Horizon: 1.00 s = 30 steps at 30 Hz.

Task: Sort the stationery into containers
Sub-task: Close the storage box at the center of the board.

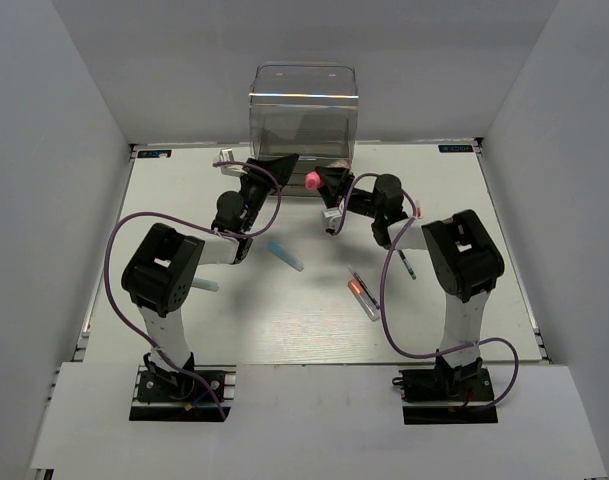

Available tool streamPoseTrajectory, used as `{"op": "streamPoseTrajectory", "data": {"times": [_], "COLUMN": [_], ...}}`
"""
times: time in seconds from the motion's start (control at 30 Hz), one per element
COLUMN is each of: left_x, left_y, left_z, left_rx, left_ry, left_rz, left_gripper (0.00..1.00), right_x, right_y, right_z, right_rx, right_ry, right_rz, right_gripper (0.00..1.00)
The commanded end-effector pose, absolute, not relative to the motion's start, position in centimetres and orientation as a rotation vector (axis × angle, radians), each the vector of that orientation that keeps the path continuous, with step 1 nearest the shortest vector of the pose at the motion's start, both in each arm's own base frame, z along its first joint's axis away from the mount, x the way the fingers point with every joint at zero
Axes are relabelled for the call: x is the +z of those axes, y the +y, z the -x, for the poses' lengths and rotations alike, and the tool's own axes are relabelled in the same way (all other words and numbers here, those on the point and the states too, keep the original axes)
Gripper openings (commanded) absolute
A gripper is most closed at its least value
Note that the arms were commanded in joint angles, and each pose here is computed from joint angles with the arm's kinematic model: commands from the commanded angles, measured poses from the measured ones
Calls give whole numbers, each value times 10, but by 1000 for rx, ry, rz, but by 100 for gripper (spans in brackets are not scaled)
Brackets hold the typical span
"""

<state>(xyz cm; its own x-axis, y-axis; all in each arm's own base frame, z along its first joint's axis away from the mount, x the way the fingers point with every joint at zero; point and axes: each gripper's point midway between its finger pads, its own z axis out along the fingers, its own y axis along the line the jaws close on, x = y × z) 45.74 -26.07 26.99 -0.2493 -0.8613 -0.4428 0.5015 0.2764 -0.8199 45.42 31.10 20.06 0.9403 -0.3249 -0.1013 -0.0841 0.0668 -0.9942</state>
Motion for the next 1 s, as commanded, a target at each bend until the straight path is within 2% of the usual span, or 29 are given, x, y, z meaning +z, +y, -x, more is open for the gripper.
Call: {"op": "streamPoseTrajectory", "data": {"times": [0.0,0.27,0.63,0.97], "left_x": [325,325,321,323], "left_y": [-251,-251,-252,-252], "left_z": [-439,-439,-441,-440], "left_rx": [-1396,-1396,-1393,-1396], "left_ry": [1086,1086,1096,1086], "left_rz": [325,325,328,325], "left_gripper": [60,60,60,60], "right_x": [249,250,259,272], "right_y": [313,313,309,307], "right_z": [-449,-443,-467,-436], "right_rx": [-323,-389,-451,-422], "right_ry": [116,31,30,-37], "right_rz": [1416,1349,1289,1239], "right_gripper": [0,0,0,0]}}
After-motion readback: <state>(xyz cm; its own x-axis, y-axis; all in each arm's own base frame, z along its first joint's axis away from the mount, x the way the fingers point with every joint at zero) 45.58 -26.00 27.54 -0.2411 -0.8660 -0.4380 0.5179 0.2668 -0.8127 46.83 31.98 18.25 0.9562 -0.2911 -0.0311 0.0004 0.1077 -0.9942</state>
